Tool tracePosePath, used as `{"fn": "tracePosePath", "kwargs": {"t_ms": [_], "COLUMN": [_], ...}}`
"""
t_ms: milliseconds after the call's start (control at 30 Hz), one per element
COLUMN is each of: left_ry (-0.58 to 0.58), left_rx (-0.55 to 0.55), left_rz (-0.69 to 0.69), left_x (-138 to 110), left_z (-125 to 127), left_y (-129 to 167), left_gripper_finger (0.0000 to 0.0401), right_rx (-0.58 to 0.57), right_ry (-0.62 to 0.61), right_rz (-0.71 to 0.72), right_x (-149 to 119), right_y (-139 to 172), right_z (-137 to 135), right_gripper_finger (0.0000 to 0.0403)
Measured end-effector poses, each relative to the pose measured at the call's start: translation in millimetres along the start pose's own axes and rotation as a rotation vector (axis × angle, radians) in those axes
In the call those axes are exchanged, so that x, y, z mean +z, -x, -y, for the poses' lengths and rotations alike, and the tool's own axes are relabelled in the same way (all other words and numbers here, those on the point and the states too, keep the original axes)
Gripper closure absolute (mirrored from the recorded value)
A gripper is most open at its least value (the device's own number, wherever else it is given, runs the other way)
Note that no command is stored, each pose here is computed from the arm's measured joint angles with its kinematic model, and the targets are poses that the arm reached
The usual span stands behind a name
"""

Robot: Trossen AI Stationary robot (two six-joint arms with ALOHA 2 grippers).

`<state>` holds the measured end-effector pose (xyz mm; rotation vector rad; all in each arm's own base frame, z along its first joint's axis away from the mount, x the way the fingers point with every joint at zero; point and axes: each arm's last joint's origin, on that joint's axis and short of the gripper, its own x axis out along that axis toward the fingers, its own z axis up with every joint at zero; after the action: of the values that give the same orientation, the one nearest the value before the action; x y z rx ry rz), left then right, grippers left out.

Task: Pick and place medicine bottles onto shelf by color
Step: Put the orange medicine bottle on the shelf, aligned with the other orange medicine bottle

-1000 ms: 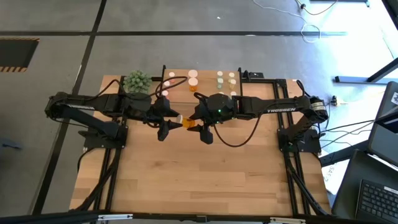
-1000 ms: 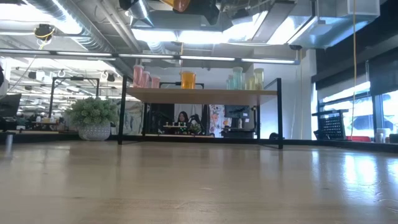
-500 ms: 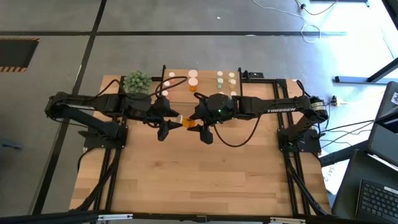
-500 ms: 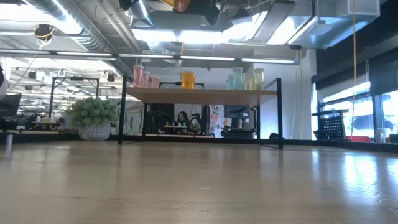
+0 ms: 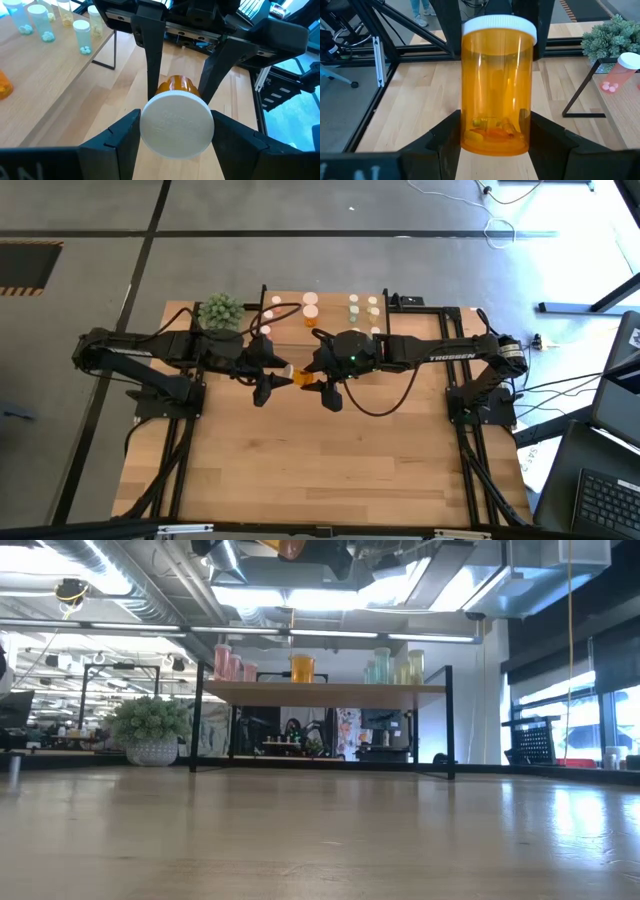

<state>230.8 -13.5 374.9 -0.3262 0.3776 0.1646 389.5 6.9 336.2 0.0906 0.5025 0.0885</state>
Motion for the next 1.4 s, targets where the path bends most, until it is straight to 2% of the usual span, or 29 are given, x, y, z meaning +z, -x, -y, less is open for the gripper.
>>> {"fn": "tracePosePath", "kwargs": {"t_ms": [733, 867, 1400], "left_ry": [-0.043, -0.093, -0.1], "left_rx": [-0.02, -0.023, 0.012], "left_rz": [-0.064, -0.067, -0.049], "left_x": [-6.0, -7.1, -6.3], "left_z": [1.0, 2.7, 2.1], "left_y": [0.5, 0.8, 0.8], "left_gripper_finger": [0.0195, 0.0195, 0.0195], "right_rx": [0.002, 0.002, -0.006], "right_ry": [0.002, 0.004, 0.021], "right_rz": [0.003, 0.004, 0.009], "right_x": [0.3, 0.4, 1.2], "right_y": [0.0, 0.0, 0.7], "right_z": [-0.2, -0.2, 5.2], "right_gripper_finger": [0.0209, 0.0209, 0.0209]}}
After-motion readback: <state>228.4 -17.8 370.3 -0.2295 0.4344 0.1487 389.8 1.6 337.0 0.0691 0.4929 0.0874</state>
